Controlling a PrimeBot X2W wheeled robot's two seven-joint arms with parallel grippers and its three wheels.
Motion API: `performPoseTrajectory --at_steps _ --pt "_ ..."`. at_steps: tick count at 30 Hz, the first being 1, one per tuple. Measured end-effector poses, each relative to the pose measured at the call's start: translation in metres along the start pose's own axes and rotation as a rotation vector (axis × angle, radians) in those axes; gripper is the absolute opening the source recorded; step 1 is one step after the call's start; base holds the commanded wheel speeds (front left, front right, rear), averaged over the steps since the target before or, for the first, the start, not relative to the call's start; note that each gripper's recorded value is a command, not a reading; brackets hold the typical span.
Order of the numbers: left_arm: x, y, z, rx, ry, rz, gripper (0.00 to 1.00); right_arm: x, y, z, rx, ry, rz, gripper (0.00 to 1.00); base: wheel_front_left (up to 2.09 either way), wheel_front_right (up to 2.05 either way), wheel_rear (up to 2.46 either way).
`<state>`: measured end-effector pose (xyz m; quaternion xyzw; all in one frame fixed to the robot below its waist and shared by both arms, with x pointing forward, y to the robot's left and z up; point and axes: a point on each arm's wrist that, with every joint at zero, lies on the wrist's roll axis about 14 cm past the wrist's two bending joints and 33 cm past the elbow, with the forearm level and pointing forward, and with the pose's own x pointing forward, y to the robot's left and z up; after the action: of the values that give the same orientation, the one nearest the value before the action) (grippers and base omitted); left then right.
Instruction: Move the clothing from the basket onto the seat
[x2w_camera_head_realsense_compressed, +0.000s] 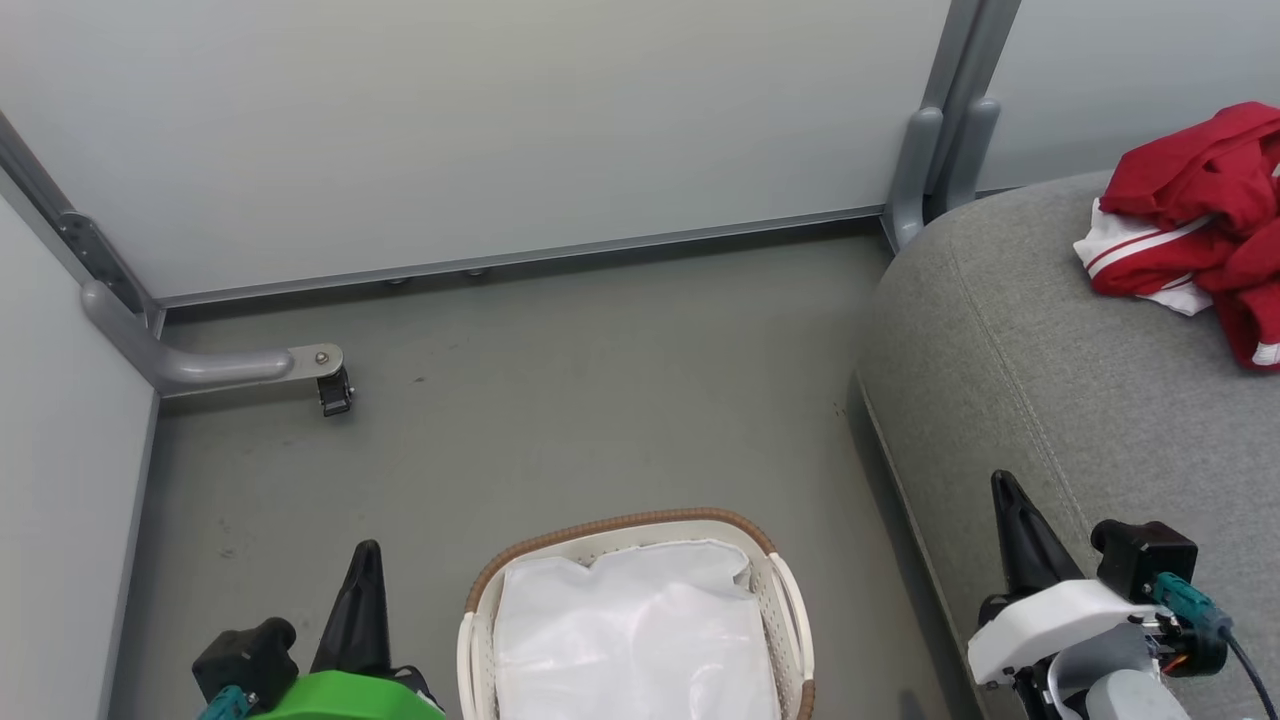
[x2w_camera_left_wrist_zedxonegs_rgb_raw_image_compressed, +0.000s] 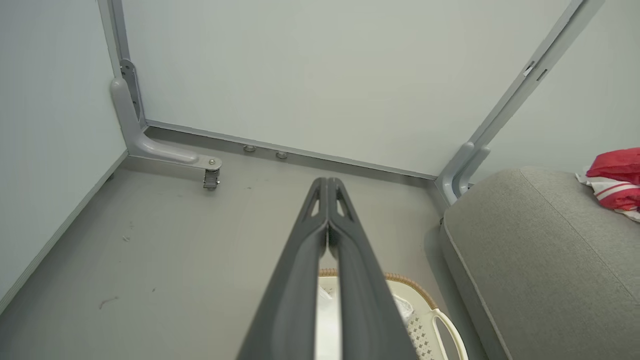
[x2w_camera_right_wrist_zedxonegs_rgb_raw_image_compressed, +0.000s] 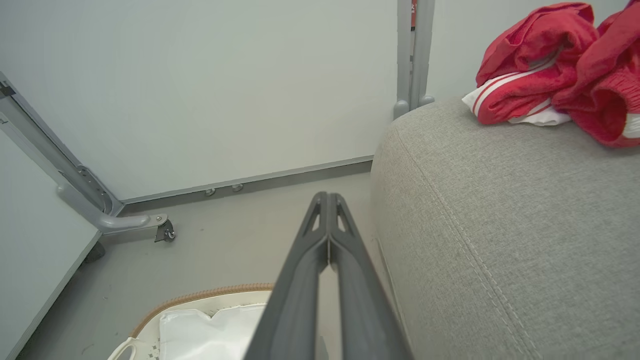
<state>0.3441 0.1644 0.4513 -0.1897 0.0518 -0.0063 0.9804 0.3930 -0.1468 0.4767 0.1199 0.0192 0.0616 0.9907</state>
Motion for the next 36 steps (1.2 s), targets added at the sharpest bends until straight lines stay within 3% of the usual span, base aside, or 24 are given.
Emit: performPoseTrajectory --at_steps 11,36 --pt "0.002 0.010 0.001 -0.197 0.013 0.048 0.00 -0.001 -0.011 0.003 0.216 0.001 -0.058 0.00 0.00 0.00 0.00" --pt "0.013 0.019 0.016 -0.520 -0.006 0.076 0.00 -0.004 -0.026 0.008 0.581 -0.009 -0.120 0.00 0.00 0.00 0.00"
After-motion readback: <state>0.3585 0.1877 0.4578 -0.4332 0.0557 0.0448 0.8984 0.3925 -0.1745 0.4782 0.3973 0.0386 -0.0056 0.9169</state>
